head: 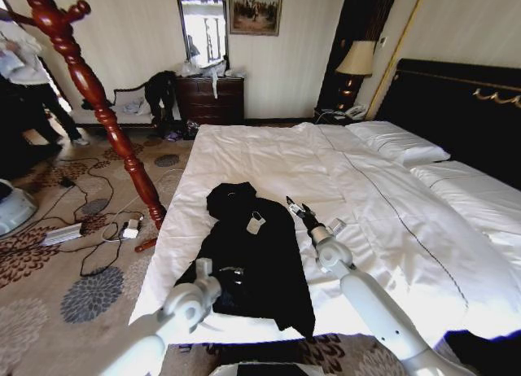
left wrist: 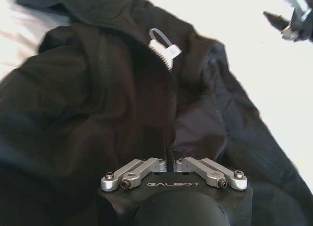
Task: Pick up the clothes from the bed and hang them on the clothes hanger.
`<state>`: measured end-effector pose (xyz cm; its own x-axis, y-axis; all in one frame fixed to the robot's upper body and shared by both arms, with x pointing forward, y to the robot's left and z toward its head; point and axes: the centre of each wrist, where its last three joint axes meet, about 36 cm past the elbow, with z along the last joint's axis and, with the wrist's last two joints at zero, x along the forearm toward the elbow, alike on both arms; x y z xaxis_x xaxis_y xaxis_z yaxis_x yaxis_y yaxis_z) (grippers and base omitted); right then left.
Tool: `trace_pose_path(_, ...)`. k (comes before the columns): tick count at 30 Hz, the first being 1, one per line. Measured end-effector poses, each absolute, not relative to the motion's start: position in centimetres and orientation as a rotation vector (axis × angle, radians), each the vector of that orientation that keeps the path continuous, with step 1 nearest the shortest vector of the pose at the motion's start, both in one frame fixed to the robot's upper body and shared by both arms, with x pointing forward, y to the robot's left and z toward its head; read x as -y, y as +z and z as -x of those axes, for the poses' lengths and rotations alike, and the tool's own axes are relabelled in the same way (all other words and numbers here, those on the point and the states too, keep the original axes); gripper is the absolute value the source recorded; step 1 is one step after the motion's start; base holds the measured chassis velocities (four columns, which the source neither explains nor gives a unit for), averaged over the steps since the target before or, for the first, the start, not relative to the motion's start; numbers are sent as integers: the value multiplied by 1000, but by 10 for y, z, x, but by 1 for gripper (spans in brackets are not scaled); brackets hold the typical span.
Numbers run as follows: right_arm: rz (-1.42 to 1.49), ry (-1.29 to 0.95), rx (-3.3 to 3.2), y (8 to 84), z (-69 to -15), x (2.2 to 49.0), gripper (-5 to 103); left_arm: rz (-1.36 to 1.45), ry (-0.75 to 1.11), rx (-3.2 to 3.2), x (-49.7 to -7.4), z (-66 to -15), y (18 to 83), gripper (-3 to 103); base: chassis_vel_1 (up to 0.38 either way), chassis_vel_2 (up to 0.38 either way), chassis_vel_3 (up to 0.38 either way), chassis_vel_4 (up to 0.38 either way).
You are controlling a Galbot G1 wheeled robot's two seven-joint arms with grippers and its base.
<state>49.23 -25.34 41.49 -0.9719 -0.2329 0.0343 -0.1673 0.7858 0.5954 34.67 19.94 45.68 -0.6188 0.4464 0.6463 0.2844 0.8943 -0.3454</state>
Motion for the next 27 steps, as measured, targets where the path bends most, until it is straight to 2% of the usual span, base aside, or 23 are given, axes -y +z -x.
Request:
trace_pose_path(2,-316,-1017,2815,422,-497,247,100,482,250,2255,-208,-343,471,16,0,0,0,0)
trace_pose_path(3,-316,-1017,2815,422,-497,247,100,482,250,2255,-208,-343,471,16,0,0,0,0)
trace_pose_path(5,-294,-1088,2753,434,-509,238,100,412,220,2233,-219,-337,491,27,0,0,0,0)
trace_pose_path(8,-283,-1138,2712,446,-521,230,100,364,211,2216,-223,-331,502,32,0,0,0,0)
trace_pose_path(11,-308,-1248,2608,475,-540,207,100,323,243,2235,-232,-321,519,48,0,0,0,0)
trace_pose_path(12,-330,-1265,2586,480,-545,200,100,316,255,2249,-235,-319,522,48,0,0,0,0)
trace_pose_path(13,-366,-1281,2552,486,-553,187,100,308,281,2291,-239,-318,528,54,0,0,0,0)
trace_pose_path(14,-366,-1281,2552,486,-553,187,100,308,281,2291,-239,-318,528,54,0,0,0,0)
trace_pose_path(17,-438,-1286,2471,487,-571,144,100,273,288,2455,-249,-314,528,70,0,0,0,0)
trace_pose_path(18,-438,-1286,2471,487,-571,144,100,273,288,2455,-249,-314,528,70,0,0,0,0)
trace_pose_path(20,-476,-1269,2421,487,-585,110,100,186,305,2517,-258,-310,524,81,0,0,0,0)
trace_pose_path(21,-476,-1269,2421,487,-585,110,100,186,305,2517,-258,-310,524,81,0,0,0,0)
trace_pose_path(23,-518,-1232,2420,487,-604,79,100,81,352,2558,-274,-304,529,92,0,0,0,0)
trace_pose_path(27,-479,-1174,2455,477,-634,59,100,-1,396,2612,-291,-296,547,98,0,0,0,0)
